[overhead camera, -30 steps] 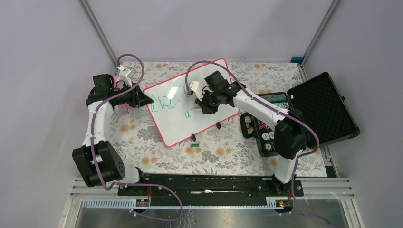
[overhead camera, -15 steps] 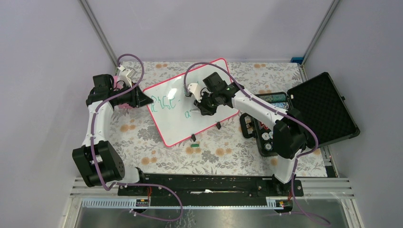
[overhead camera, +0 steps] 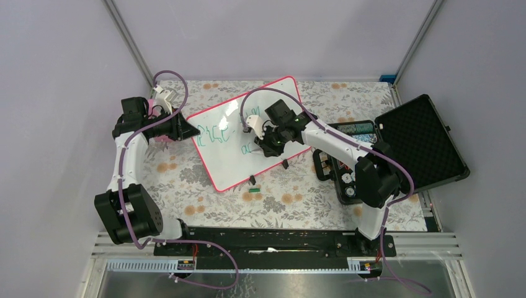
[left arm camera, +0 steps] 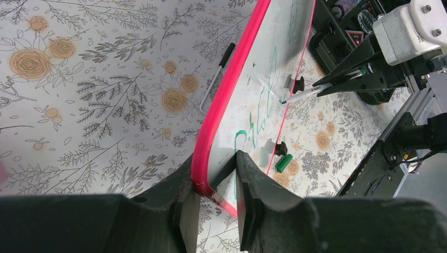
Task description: Write a sentence on the whiteboard
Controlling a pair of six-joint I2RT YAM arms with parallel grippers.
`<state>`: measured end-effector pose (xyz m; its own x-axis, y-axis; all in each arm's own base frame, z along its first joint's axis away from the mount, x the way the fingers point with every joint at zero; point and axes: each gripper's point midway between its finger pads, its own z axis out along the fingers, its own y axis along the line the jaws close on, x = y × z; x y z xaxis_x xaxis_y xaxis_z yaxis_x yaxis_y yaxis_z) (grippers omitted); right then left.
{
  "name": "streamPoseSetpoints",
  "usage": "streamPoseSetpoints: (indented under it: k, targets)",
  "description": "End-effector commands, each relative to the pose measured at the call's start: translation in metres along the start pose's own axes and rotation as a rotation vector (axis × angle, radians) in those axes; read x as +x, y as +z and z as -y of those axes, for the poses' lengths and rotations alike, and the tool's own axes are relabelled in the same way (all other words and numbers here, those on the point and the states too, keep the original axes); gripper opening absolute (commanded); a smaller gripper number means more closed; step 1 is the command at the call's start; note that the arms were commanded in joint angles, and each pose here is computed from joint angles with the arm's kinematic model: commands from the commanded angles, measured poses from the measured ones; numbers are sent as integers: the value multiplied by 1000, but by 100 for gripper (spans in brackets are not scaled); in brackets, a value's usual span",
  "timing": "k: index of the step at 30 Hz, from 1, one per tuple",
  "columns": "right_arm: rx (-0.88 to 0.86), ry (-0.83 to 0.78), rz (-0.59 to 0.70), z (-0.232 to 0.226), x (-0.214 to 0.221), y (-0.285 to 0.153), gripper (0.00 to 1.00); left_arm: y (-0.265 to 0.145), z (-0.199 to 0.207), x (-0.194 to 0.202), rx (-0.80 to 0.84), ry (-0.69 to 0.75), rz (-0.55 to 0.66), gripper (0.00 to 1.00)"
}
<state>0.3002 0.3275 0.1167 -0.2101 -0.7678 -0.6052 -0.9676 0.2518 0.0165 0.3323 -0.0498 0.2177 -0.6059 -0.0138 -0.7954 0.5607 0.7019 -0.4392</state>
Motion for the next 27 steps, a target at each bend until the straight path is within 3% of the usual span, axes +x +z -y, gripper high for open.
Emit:
streamPoseSetpoints:
  k: [1,27]
  targets:
    - [61,-36,20,8,-8,-15,0,-2,1,-9,-18,104,19,0]
    - [142,-28,46,39,-28,-29,0,-2,1,-9,-20,105,18,0]
